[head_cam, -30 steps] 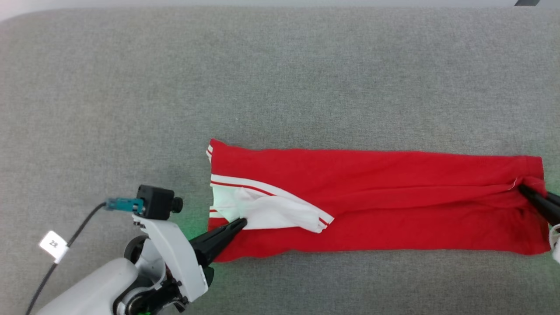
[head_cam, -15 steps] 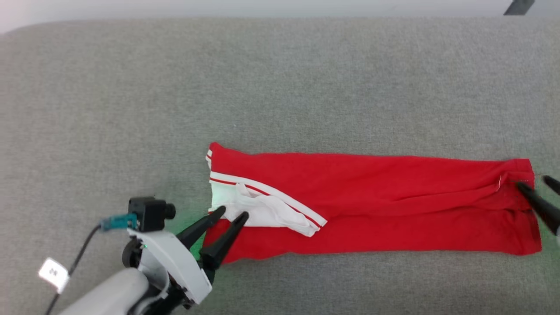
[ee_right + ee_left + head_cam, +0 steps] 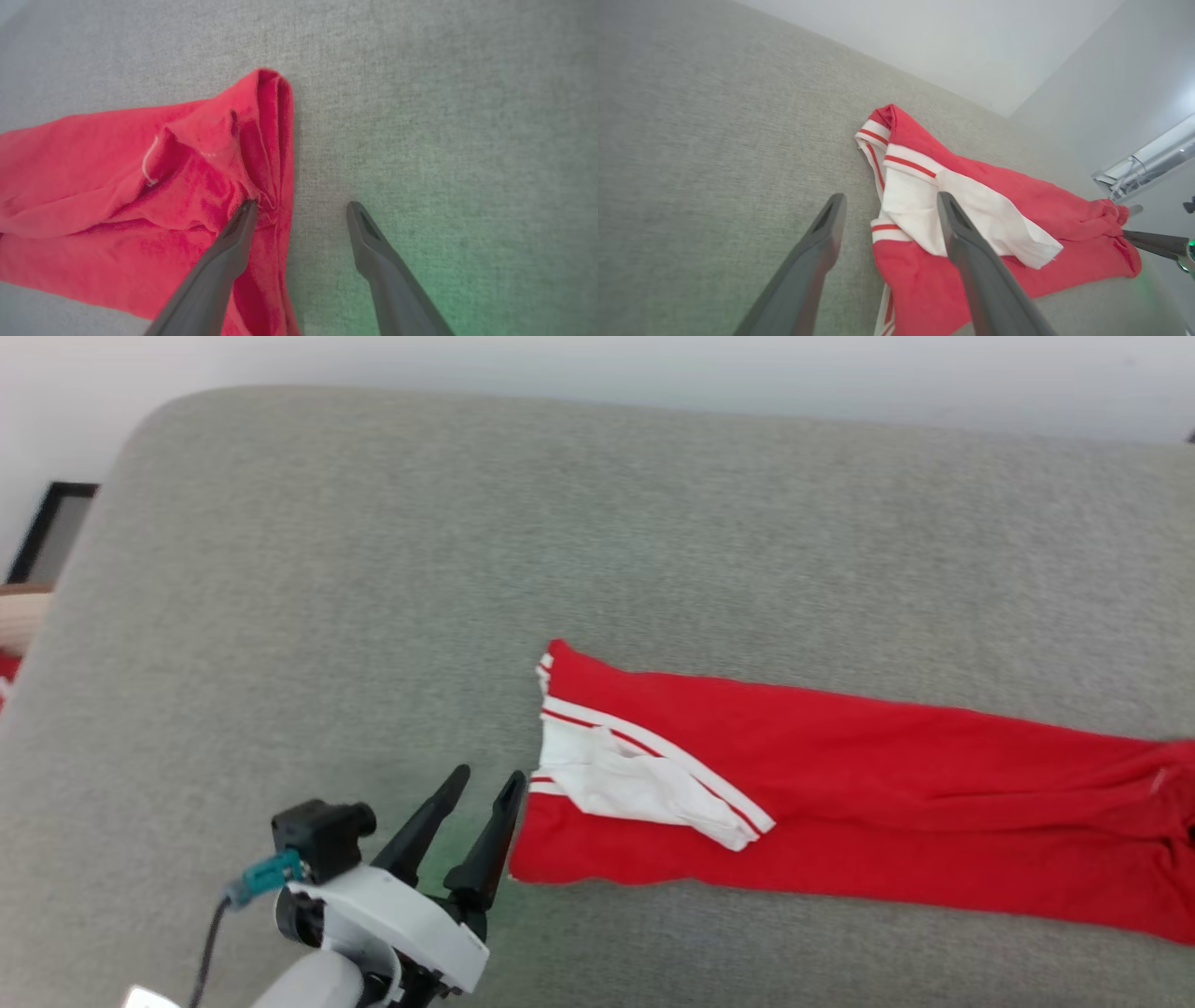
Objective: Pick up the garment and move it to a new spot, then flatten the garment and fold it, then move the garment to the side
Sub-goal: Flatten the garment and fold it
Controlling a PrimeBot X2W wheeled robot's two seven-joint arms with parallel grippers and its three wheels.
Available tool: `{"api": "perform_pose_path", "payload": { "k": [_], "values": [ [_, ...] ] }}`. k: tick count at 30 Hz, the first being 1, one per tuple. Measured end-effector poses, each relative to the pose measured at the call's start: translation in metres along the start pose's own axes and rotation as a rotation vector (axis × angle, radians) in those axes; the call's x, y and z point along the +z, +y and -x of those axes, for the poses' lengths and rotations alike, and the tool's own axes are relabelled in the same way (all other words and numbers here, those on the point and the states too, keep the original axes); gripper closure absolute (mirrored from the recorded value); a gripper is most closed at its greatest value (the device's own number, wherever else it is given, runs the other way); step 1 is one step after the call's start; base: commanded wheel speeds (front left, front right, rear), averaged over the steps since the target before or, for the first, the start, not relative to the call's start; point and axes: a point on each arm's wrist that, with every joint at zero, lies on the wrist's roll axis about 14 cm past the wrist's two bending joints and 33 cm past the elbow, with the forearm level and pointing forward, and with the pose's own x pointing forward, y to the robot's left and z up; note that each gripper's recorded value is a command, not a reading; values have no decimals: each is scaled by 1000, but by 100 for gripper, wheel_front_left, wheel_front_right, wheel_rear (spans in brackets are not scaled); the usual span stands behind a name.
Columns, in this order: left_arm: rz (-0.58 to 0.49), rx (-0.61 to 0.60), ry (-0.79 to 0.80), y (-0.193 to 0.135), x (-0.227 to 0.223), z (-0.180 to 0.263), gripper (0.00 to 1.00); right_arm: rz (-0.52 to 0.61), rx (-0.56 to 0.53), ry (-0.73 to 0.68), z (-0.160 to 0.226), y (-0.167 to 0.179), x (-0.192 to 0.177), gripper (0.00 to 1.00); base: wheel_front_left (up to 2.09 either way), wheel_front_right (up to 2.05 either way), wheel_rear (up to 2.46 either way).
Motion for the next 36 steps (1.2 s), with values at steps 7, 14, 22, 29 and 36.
{"api": "perform_pose_path", "payload": {
  "k": [7,14,22,29,36],
  "values": [
    [-159,133,-153,18,23,27,0,30,20,80,-16,15,-3,0,0,0,0],
    [-360,215,-199,23,30,48,0,46,9,134,-25,21,-7,0,0,0,0],
    [-419,233,-190,27,26,47,0,42,-3,138,-30,24,-11,100,0,0,0],
    [-442,218,-202,24,31,38,0,-17,-9,53,-25,18,0,100,0,0,0],
    [-468,182,-194,18,29,22,0,-78,-149,-85,9,-40,33,100,0,0,0]
  ]
}}
